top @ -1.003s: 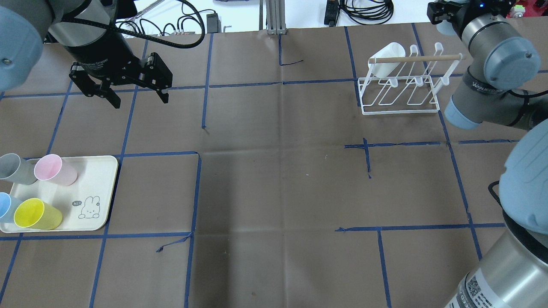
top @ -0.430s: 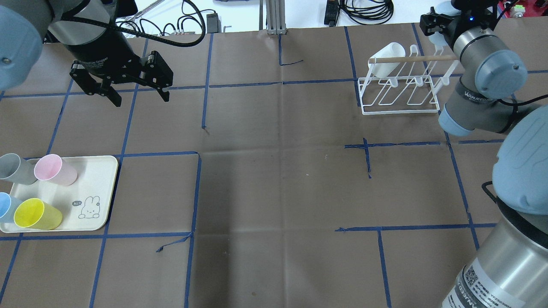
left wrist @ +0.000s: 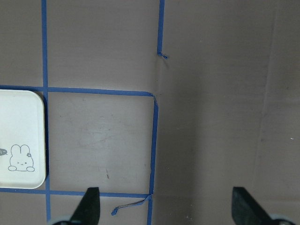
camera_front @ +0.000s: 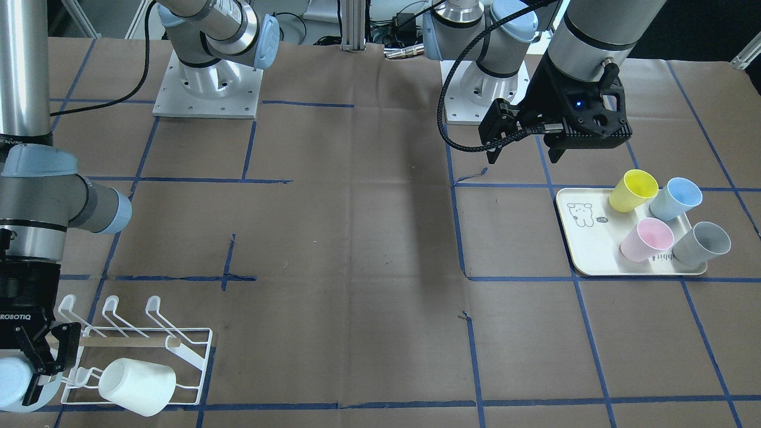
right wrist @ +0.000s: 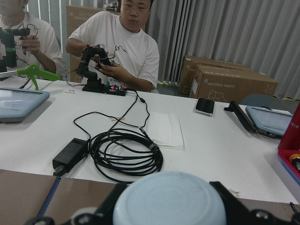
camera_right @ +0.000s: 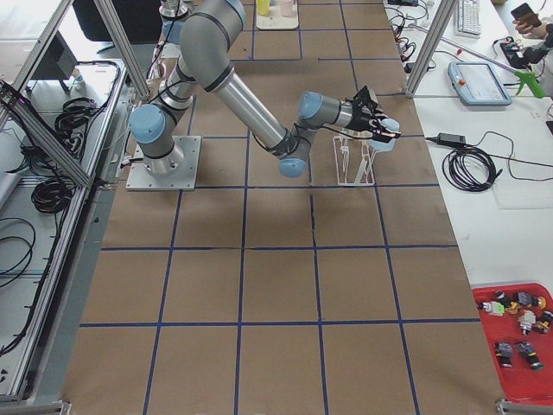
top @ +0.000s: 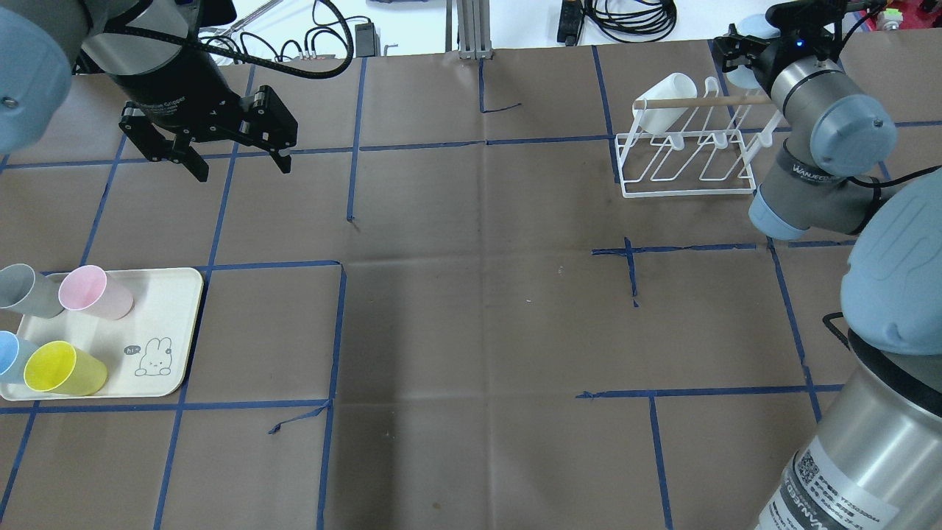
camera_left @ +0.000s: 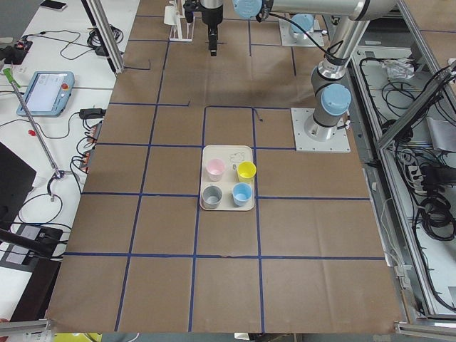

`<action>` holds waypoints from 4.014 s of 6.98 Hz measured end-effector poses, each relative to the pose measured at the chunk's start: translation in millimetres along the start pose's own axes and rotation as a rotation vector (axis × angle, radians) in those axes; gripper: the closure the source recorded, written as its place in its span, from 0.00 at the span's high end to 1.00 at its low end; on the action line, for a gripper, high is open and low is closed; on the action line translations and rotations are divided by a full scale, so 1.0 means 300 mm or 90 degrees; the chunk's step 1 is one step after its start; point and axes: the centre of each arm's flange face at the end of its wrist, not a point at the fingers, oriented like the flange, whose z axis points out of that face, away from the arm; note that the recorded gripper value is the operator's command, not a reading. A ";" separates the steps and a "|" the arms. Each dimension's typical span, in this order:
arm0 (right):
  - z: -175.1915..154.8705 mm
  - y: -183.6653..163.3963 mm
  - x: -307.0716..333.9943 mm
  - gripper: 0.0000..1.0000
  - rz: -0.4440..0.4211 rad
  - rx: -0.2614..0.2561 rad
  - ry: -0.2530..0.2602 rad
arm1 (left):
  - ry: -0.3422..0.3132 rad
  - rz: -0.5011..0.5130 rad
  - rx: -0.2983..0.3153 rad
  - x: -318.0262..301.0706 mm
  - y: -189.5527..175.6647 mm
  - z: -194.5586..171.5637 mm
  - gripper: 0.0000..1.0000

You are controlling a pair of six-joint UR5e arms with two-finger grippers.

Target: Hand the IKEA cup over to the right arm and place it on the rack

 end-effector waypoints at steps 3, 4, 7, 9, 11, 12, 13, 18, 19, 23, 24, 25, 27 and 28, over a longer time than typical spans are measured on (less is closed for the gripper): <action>0.010 0.045 0.010 0.21 0.003 0.002 -0.002 | 0.000 0.000 -0.003 0.000 0.004 0.008 1.00; 0.009 0.058 0.021 0.56 0.005 0.000 -0.005 | 0.000 0.000 -0.004 0.000 0.005 0.008 1.00; 0.010 0.068 0.034 1.00 0.052 -0.004 -0.010 | 0.000 0.000 -0.003 0.000 0.006 0.008 1.00; 0.012 0.068 0.032 1.00 0.084 -0.008 -0.016 | 0.000 0.000 -0.002 0.000 0.005 0.006 1.00; 0.006 0.049 0.036 1.00 0.087 -0.005 -0.014 | -0.001 0.000 -0.003 -0.001 0.006 0.006 1.00; -0.001 0.023 0.041 1.00 0.086 -0.002 -0.012 | -0.001 0.000 -0.002 -0.001 0.005 0.005 1.00; -0.013 -0.014 0.044 1.00 0.088 -0.008 -0.013 | -0.002 0.000 -0.002 -0.001 0.005 0.006 1.00; -0.233 -0.357 -0.009 1.00 0.140 -0.206 -0.058 | -0.003 0.000 -0.002 -0.002 0.006 0.005 1.00; -0.304 -0.422 -0.043 1.00 0.147 -0.241 -0.071 | -0.003 0.000 -0.002 -0.002 0.006 0.005 1.00; -0.560 -0.511 -0.253 1.00 0.177 -0.469 -0.138 | -0.004 0.000 -0.003 -0.002 0.006 0.006 1.00; -0.610 -0.490 -0.327 1.00 0.175 -0.543 -0.160 | -0.004 0.000 -0.002 -0.002 0.006 0.005 1.00; -0.652 -0.456 -0.405 1.00 0.172 -0.631 -0.185 | -0.004 0.000 -0.002 -0.002 0.005 0.004 1.00; -0.727 -0.416 -0.475 1.00 0.159 -0.792 -0.194 | -0.004 0.000 -0.002 -0.002 0.005 0.003 1.00; -0.750 -0.416 -0.462 1.00 0.144 -0.837 -0.155 | -0.004 0.000 -0.002 -0.002 0.005 0.003 1.00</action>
